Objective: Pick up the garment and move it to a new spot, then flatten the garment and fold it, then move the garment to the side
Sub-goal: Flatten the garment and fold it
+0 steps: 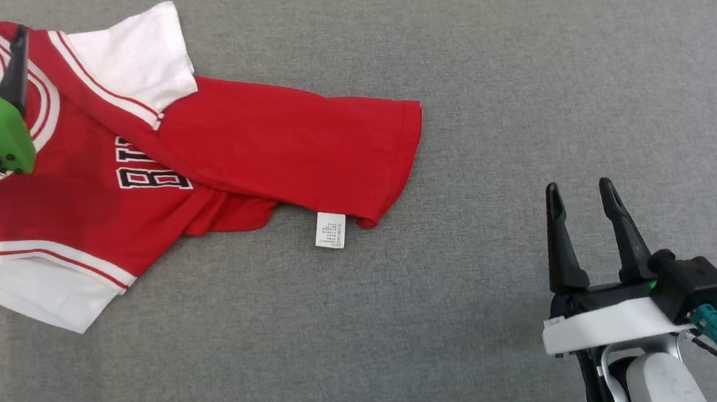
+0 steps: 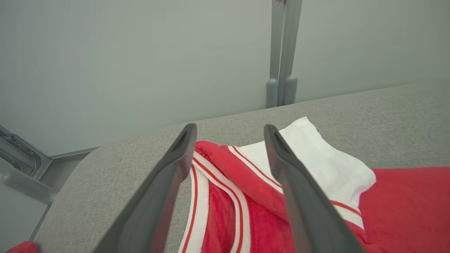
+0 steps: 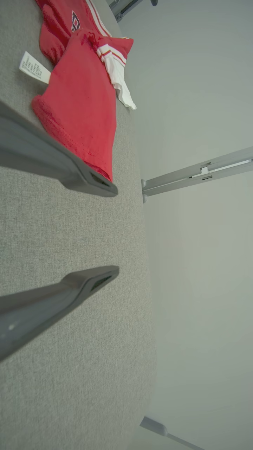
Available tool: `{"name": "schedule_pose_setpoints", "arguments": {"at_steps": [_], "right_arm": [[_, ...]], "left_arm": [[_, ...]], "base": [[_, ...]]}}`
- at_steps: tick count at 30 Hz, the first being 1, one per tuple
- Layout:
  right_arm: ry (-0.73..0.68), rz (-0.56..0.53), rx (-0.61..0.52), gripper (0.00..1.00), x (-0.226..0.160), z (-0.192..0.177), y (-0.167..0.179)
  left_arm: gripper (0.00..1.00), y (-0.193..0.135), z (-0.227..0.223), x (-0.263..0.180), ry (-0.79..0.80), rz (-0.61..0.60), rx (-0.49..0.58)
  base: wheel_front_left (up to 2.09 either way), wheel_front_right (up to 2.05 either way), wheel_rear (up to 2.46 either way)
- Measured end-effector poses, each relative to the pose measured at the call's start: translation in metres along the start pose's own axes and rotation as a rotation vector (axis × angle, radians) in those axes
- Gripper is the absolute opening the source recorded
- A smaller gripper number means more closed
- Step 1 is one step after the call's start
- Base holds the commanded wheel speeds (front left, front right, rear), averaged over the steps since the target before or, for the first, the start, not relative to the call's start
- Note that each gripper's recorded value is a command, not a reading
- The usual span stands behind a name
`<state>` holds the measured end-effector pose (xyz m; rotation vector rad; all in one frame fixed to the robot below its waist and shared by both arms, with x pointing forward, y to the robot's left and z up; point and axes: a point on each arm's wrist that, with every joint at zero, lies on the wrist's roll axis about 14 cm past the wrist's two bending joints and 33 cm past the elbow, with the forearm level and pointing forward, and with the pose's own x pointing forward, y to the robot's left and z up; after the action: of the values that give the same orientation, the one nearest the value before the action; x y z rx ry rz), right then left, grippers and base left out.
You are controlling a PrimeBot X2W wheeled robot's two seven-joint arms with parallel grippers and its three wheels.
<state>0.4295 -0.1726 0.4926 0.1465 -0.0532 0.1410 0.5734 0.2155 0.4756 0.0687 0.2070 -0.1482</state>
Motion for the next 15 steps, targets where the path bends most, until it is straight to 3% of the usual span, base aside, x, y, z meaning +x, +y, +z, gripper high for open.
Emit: {"name": "schedule_pose_setpoints", "arguments": {"at_steps": [7,15], "right_arm": [[-0.012,0.056,0.013,1.0,-0.006,0.006,0.02],[-0.009,0.13,0.028,1.0,-0.011,0.007,0.046]], "left_arm": [[1.0,-0.013,0.015,-0.043,-0.13,-0.018,-0.024],[1.0,-0.017,0.003,-0.113,-0.206,0.078,-0.126]], "base": [[0.0,0.0,0.0],[0.0,0.0,0.0]]}}
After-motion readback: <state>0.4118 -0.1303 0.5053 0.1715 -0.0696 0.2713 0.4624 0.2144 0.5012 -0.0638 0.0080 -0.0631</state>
